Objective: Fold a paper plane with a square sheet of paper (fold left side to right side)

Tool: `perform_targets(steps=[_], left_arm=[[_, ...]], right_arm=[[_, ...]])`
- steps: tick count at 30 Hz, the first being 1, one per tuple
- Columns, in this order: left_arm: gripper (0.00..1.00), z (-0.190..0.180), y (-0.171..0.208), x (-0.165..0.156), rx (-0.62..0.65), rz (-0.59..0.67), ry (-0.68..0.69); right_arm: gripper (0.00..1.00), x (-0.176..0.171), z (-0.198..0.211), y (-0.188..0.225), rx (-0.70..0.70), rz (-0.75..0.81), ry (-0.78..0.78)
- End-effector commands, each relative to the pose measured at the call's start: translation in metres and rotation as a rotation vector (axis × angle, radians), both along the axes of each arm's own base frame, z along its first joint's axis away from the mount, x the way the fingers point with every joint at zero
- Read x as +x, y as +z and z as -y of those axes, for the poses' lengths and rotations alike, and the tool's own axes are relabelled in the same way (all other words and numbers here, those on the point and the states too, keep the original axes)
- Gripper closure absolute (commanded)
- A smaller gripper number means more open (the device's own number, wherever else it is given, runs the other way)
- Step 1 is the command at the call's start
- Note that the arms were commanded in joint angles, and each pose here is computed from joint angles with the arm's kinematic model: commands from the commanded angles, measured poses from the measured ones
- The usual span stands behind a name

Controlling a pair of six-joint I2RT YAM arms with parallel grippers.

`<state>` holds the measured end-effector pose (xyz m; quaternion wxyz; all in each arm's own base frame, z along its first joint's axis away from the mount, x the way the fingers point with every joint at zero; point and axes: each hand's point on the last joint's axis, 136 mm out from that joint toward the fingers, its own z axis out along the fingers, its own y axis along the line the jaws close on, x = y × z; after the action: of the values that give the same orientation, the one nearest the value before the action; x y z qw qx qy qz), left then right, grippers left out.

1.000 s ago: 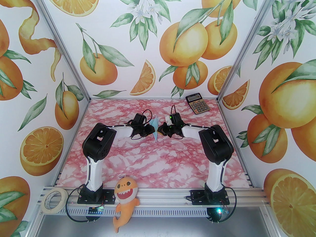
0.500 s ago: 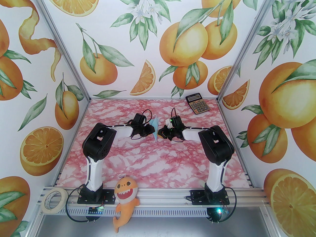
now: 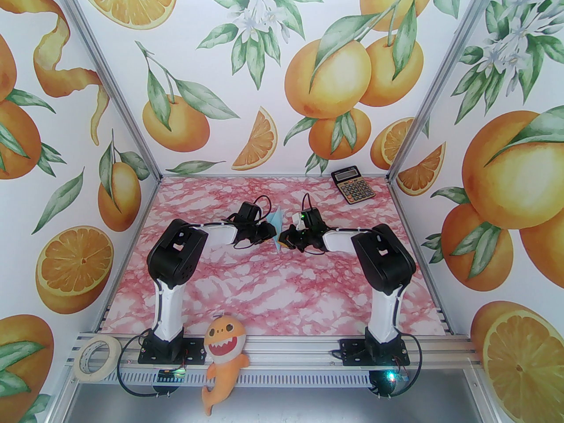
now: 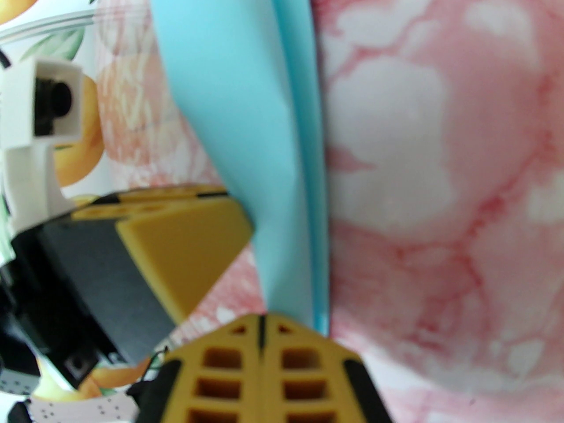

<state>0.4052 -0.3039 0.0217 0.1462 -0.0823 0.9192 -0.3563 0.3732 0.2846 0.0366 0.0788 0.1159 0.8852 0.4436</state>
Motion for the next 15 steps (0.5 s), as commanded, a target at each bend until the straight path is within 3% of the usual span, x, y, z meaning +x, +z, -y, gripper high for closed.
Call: perform_targets(steps=[1, 15], left_arm=[[0.75, 0.013, -0.007, 0.010, -0.017, 0.034, -0.012], [0.77, 0.015, -0.010, 0.010, -0.033, 0.017, 0.006]], right_arm=[[0.95, 0.005, -0.009, -0.001, 0.021, 0.010, 0.015], [0.93, 0.006, 0.007, 0.022, 0.004, 0.069, 0.011]])
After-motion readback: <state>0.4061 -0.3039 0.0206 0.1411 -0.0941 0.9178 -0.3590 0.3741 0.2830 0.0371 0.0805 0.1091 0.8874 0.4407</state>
